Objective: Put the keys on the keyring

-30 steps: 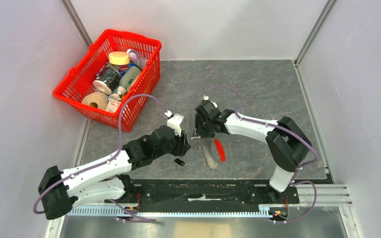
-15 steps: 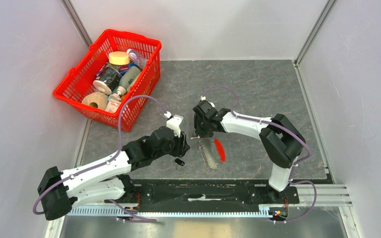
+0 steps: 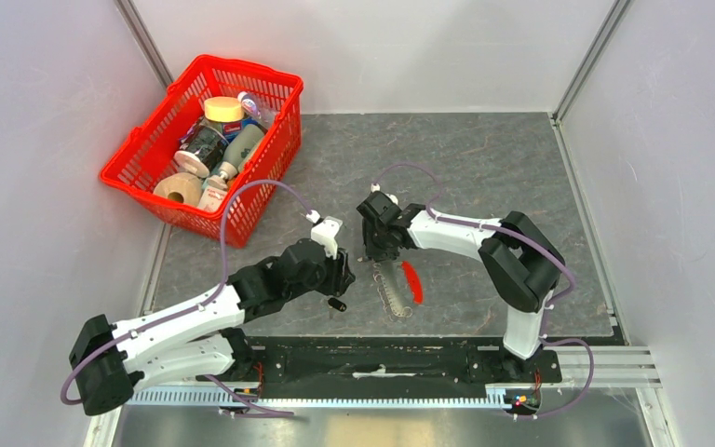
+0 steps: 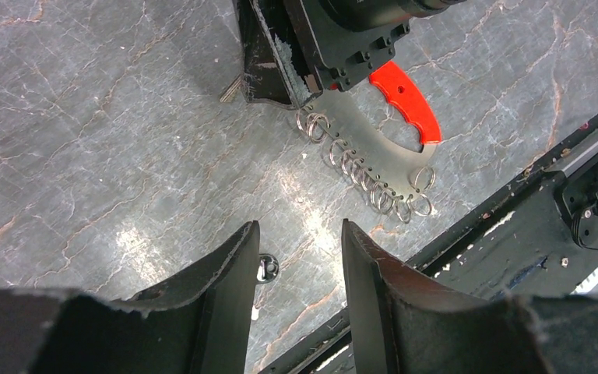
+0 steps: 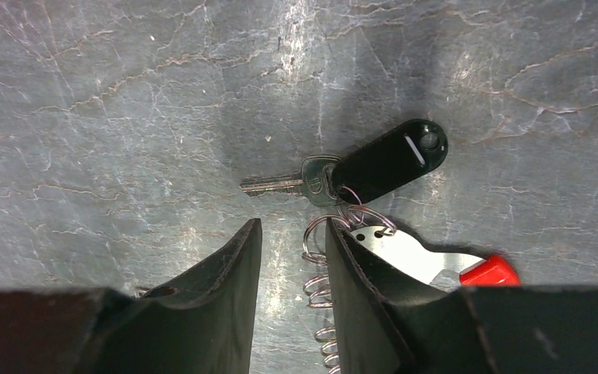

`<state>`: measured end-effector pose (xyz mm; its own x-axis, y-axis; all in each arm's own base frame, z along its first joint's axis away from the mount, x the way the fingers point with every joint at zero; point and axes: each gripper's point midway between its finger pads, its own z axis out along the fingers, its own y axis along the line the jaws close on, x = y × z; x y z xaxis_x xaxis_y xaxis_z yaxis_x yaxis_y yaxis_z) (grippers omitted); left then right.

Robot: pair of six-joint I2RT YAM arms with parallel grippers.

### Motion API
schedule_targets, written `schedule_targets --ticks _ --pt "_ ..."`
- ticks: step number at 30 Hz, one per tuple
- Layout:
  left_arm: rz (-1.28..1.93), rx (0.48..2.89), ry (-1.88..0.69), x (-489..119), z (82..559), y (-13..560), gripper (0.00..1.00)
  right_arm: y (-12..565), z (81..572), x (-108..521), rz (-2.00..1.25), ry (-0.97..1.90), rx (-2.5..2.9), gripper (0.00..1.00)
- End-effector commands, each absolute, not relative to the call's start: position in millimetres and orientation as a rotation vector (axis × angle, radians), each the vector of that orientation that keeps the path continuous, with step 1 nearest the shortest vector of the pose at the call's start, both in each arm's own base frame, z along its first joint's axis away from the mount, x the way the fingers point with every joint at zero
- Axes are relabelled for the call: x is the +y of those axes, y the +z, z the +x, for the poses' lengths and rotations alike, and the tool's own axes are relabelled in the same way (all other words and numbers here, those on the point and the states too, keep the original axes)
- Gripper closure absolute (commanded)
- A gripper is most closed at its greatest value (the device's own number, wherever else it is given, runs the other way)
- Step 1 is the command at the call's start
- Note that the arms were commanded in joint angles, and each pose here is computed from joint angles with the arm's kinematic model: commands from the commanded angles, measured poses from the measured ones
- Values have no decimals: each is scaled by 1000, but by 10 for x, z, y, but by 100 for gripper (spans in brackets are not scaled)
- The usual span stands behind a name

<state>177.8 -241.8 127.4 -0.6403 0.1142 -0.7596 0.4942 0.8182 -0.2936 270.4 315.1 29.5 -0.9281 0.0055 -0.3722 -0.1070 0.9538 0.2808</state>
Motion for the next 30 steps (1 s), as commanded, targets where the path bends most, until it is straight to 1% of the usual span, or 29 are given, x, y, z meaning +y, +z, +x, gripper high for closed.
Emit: schedule_targets --ticks 1,13,25,30 --pt "397 2173 -647 -2426 1846 1389 50 373 2767 3220 -102 411 2705 58" --pt "386 2169 -669 -2417 1823 1396 50 379 2723 3163 -161 315 2707 60" --pt "383 2166 -665 -2393 1819 1399 50 332 2740 3195 -172 300 2712 62" --pt "383 2169 -667 -2395 1813 1388 50 341 2749 3206 -171 302 2711 67"
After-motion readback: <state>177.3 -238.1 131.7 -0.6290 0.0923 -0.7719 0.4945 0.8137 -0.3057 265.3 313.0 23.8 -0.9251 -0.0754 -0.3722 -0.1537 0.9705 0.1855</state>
